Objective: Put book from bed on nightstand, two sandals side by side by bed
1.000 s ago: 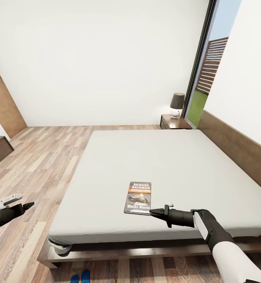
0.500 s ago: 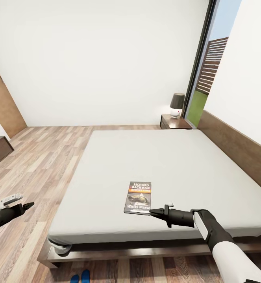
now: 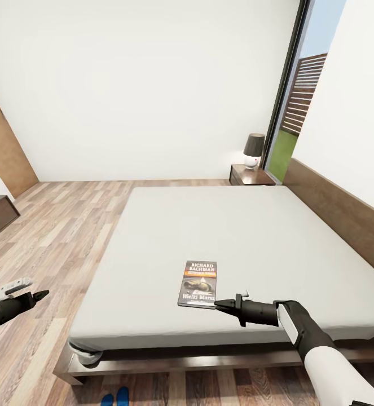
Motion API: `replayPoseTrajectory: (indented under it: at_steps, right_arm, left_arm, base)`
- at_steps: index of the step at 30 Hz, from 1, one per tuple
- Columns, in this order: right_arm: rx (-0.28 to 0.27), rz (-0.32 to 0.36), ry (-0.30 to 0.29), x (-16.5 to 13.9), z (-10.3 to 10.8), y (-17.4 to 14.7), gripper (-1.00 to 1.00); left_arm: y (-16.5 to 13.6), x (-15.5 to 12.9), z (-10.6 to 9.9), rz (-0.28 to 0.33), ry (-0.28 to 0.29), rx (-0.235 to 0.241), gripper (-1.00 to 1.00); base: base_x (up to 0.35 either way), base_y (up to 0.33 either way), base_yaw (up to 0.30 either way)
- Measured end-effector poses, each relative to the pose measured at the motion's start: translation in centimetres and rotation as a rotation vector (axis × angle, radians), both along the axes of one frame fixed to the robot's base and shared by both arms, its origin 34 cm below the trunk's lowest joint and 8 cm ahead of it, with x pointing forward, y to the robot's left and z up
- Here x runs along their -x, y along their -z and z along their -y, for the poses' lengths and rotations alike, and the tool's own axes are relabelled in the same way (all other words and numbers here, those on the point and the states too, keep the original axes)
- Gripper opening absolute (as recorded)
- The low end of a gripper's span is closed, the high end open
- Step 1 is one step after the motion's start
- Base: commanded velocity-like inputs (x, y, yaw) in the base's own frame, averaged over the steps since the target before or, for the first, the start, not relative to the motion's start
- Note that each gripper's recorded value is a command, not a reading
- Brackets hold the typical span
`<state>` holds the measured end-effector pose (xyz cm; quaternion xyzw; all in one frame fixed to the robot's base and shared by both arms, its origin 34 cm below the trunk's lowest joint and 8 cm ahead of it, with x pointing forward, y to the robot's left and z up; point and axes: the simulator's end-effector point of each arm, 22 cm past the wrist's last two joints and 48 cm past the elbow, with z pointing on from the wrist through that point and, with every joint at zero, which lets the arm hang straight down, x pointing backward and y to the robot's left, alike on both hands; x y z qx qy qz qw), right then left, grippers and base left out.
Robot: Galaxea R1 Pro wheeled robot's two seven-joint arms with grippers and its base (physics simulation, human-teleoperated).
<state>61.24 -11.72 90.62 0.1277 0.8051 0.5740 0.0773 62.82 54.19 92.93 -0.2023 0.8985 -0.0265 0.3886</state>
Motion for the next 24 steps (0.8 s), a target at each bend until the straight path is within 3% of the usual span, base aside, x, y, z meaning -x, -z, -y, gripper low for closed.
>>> replayPoseTrajectory:
  at_steps: [9, 24]
  right_arm:
    - [0.002, -0.001, 0.005, -0.08, 0.15, 0.03, -1.00]
    - [0.016, 0.052, 0.026, -0.78, 0.56, 0.01, -1.00]
  left_arm:
    - [0.02, 0.01, 0.01, 0.000, 0.000, 0.000, 1.00]
    - [-0.03, -0.05, 0.09, 0.003, 0.003, 0.002, 1.00]
  base:
    - [0.000, 0.000, 0.000]
    - [0.000, 0.000, 0.000]
